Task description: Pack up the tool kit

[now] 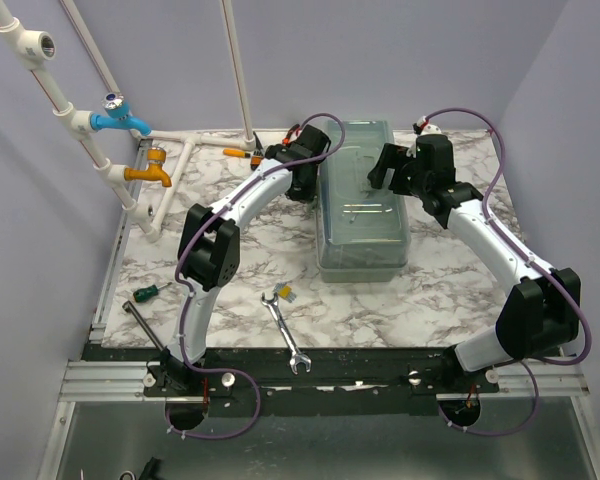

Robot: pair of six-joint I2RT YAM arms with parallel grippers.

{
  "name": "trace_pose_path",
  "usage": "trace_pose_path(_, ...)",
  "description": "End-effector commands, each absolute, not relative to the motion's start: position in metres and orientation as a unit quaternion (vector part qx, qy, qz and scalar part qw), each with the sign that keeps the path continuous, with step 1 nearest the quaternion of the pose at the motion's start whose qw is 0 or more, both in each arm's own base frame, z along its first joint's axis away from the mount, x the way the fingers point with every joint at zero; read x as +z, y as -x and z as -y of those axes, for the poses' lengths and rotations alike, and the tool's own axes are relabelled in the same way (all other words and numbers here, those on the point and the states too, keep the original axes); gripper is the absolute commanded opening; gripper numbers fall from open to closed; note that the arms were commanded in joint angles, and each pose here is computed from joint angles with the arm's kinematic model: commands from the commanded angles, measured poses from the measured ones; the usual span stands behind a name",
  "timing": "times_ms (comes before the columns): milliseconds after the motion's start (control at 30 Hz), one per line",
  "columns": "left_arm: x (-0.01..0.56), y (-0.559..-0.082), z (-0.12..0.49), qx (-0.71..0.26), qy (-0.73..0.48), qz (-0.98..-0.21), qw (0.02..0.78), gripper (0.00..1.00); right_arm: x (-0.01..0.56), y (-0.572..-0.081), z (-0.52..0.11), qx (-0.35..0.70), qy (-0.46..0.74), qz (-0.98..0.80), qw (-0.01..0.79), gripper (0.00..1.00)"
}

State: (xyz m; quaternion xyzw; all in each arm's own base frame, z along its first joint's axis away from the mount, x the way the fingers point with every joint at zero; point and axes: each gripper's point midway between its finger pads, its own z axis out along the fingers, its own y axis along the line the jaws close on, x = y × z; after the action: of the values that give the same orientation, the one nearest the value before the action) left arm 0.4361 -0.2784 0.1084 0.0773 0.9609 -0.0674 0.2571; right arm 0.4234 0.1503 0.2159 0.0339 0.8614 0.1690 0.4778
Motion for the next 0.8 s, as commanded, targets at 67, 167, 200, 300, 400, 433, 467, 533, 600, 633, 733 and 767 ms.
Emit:
trace_pose_path(67, 0.044, -0.383, 0.335, -0.115, -0.17, -0.964, 0.171, 0.0, 0.193, -0.398, -0.198, 0.247, 0.019, -0.874, 0.417, 0.9)
trace_pose_path(167, 0.039, -0.379, 0.326, -0.095, -0.172, -0.967, 0.162, 0.0, 0.192, -0.398, -0.198, 0.246, 0.019, -0.875, 0.416, 0.9)
trace_pose_path(200, 0.038, -0.376, 0.323, -0.091, -0.172, -0.968, 0.157, 0.0, 0.191, -0.399, -0.198, 0.246, 0.019, -0.875, 0.416, 0.9)
trace_pose_path(300, 0.035, -0.375, 0.308, -0.069, -0.166, -0.972, 0.153, 0.0, 0.195, -0.399, -0.198, 0.247, 0.021, -0.874, 0.419, 0.9)
trace_pose_path(400, 0.034, -0.372, 0.306, -0.072, -0.17, -0.972, 0.146, 0.0, 0.198, -0.4, -0.198, 0.247, 0.021, -0.872, 0.421, 0.9)
trace_pose_path(433, 0.033, -0.371, 0.306, -0.07, -0.172, -0.973, 0.14, 0.0, 0.198, -0.4, -0.199, 0.248, 0.022, -0.872, 0.421, 0.9)
trace_pose_path(467, 0.032, -0.369, 0.305, -0.066, -0.174, -0.973, 0.133, 0.0, 0.198, -0.4, -0.199, 0.249, 0.022, -0.872, 0.421, 0.9)
trace_pose_path(533, 0.031, -0.368, 0.302, -0.06, -0.174, -0.975, 0.128, 0.0, 0.199, -0.4, -0.199, 0.249, 0.023, -0.872, 0.421, 0.9)
trace_pose_path(600, 0.032, -0.368, 0.303, -0.064, -0.175, -0.974, 0.128, 0.0, 0.199, -0.4, -0.199, 0.249, 0.023, -0.872, 0.421, 0.9)
trace_pose_path(633, 0.032, -0.367, 0.305, -0.067, -0.176, -0.974, 0.127, 0.0, 0.199, -0.4, -0.199, 0.25, 0.023, -0.872, 0.42, 0.9)
trace_pose_path(733, 0.038, -0.362, 0.322, -0.13, -0.172, -0.968, 0.129, 0.0, 0.201, -0.4, -0.201, 0.255, 0.021, -0.869, 0.423, 0.9)
trace_pose_path(767, 0.043, -0.36, 0.331, -0.168, -0.167, -0.963, 0.133, 0.0, 0.202, -0.399, -0.202, 0.259, 0.022, -0.868, 0.423, 0.9)
